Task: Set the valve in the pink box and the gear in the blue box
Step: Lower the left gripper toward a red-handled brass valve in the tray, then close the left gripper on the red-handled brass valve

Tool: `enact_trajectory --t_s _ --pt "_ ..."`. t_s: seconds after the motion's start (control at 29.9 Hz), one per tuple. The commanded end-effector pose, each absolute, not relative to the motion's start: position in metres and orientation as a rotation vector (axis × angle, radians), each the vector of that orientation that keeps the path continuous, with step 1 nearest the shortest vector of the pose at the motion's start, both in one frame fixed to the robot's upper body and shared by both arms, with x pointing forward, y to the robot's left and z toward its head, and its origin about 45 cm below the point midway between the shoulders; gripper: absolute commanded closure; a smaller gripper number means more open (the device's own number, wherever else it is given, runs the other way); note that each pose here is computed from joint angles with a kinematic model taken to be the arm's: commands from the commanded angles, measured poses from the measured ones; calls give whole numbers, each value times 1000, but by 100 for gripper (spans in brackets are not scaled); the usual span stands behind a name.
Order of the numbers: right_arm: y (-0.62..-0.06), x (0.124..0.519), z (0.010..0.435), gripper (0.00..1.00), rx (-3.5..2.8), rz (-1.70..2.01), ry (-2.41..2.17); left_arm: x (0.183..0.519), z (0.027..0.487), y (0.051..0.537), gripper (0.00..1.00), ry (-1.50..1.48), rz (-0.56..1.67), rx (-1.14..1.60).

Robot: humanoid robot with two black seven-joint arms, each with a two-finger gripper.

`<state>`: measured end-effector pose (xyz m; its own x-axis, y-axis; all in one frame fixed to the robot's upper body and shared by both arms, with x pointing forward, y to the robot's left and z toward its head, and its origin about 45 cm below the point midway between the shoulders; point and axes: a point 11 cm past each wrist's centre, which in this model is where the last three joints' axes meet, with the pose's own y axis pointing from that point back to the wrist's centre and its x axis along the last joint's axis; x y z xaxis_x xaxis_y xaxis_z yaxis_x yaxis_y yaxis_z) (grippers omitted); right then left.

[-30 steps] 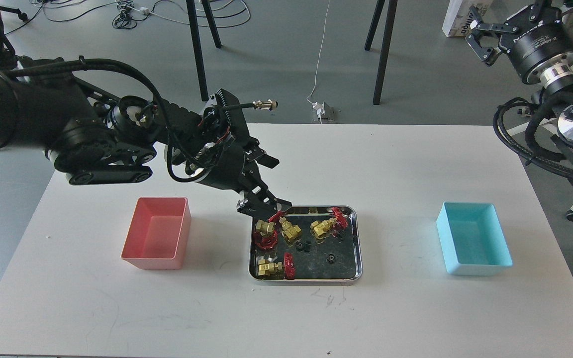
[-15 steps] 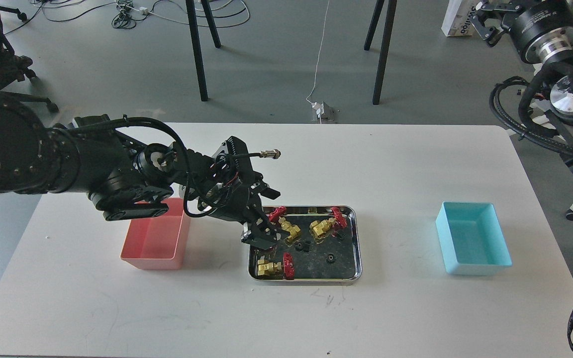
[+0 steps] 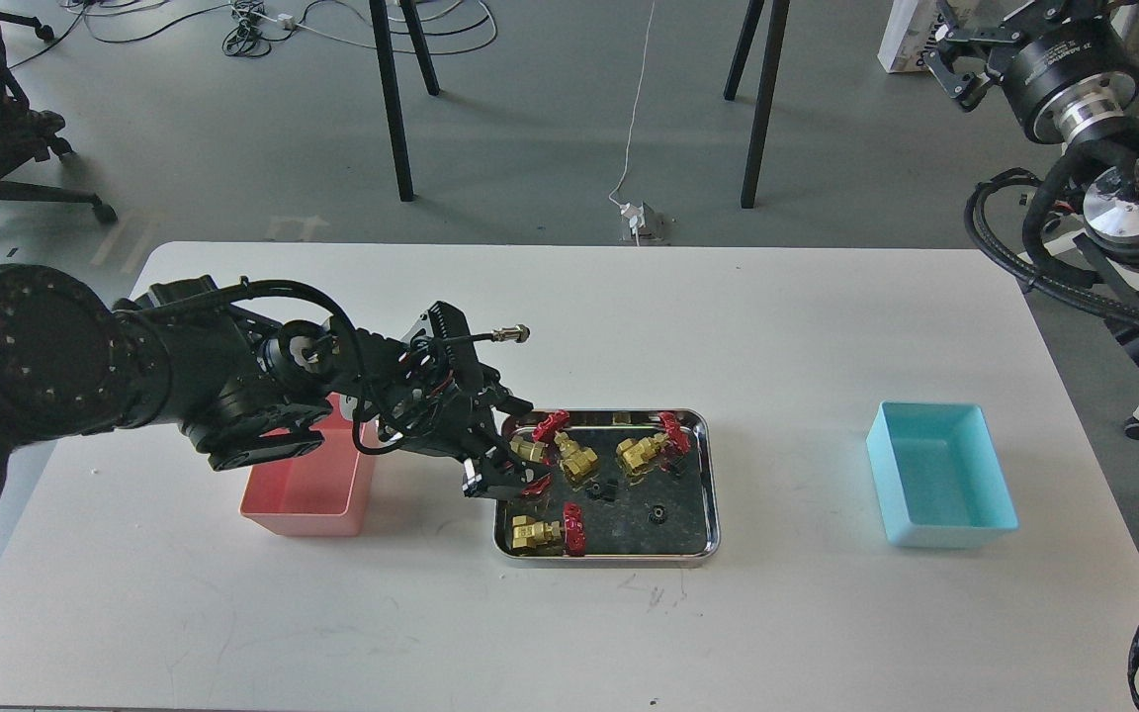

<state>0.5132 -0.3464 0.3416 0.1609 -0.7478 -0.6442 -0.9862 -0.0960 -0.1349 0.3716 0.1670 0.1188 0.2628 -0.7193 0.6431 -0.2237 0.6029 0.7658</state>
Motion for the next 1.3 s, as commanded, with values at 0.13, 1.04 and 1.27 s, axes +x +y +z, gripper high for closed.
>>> enact_trajectory --t_s 0.13,1.04,1.27 --pt "-347 512 337 0 -1900 580 1649 370 102 179 28 -1280 -390 941" --pt "-354 505 314 0 -1889 620 1686 373 102 182 71 -1316 -403 944" --pt "-355 503 308 0 -1886 631 1696 372 103 182 76 -1321 -410 940"
